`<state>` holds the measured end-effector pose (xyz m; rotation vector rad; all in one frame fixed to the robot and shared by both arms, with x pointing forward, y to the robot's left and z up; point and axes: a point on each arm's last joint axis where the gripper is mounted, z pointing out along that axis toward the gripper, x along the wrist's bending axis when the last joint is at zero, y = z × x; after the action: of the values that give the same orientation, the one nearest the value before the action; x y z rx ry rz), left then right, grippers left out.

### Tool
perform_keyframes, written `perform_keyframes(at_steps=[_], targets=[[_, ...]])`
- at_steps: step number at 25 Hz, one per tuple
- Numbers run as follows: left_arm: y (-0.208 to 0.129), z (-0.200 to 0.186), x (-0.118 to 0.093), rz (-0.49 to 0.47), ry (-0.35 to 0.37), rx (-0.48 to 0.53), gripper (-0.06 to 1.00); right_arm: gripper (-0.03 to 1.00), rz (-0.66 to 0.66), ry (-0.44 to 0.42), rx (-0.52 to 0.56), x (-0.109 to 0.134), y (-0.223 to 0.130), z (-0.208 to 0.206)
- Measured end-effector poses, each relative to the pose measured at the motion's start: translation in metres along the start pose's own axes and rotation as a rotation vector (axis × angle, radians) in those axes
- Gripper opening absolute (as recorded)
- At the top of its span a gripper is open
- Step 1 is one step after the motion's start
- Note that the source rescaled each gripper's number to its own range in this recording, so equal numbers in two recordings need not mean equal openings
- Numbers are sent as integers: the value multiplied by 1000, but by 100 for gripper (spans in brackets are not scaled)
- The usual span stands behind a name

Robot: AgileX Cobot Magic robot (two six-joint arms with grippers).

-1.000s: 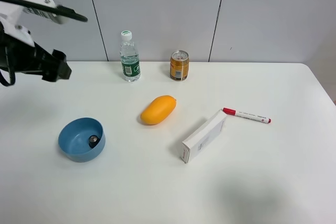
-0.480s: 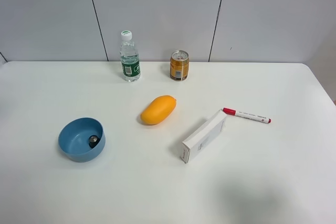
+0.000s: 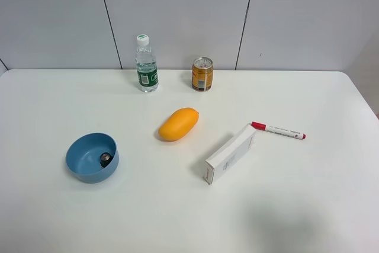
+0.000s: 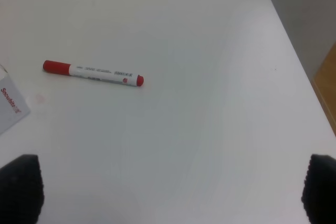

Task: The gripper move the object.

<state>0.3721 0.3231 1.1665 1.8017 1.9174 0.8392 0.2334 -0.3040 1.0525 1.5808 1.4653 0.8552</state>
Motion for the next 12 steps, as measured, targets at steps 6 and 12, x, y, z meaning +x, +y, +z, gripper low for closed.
perform_keyframes(at_steps=[6,12], targets=[[-25,-42,-1,-30,-31,-124,81,100,0,0,0,0,0,0],[-51,-75,-4,-56,-81,-260,81,100,0,0,0,0,0,0]])
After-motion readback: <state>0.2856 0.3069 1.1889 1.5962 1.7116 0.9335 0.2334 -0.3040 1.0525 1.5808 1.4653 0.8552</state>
